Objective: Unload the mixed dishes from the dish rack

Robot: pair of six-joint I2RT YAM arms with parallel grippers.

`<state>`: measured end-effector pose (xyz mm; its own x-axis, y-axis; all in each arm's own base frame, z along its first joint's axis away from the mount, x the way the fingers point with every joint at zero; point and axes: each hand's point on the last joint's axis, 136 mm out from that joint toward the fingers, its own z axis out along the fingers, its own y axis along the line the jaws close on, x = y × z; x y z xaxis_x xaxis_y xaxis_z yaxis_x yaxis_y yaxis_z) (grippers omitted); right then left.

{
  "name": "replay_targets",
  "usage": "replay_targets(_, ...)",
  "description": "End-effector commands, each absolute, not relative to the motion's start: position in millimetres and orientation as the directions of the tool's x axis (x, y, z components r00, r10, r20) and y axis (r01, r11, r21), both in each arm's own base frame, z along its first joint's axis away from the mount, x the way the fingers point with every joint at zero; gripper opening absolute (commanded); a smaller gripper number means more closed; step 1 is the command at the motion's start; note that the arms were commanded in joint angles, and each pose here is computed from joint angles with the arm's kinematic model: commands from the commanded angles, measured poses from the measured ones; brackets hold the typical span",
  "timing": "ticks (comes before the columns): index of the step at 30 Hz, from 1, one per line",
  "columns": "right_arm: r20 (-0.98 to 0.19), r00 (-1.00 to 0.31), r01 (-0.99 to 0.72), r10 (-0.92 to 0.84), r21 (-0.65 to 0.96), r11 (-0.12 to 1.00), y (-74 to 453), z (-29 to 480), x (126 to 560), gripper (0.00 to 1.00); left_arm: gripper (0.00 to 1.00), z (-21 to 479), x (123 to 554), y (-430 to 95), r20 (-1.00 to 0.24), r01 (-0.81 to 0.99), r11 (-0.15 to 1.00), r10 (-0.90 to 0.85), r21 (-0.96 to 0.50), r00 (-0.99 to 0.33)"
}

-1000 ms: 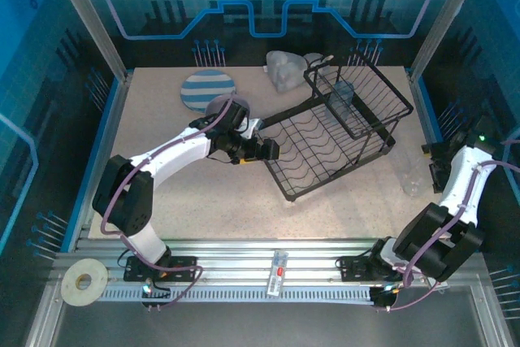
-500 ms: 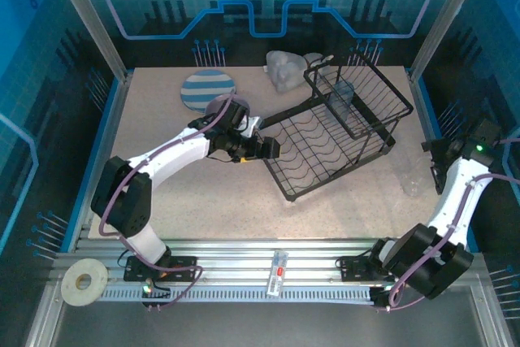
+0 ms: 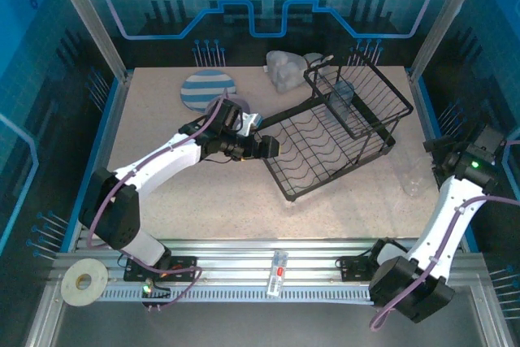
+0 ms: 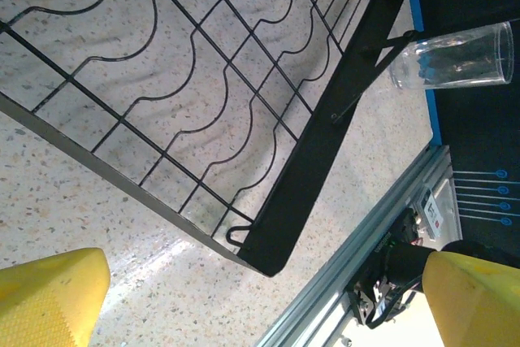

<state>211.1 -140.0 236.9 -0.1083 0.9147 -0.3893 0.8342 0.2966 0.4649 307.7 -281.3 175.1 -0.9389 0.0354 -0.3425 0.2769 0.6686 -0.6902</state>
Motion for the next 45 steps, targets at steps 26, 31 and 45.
replay_targets(26,-0.41,-0.487,0.637,0.771,0.438,0.635,-56,306,324,0.62,0.99,194,338,-335,-0.652,0.555,0.543,0.018,-0.63,-0.758)
replay_targets(31,-0.363,-0.524,0.647,0.77,0.419,0.637,-52,290,332,0.54,0.99,198,347,-350,-0.823,0.732,0.509,0.077,-0.453,-0.563)
replay_targets(45,-0.265,-0.619,0.619,0.739,0.414,0.667,-32,269,332,0.13,0.99,194,391,-403,-0.978,0.88,0.429,-0.049,-0.205,-0.203)
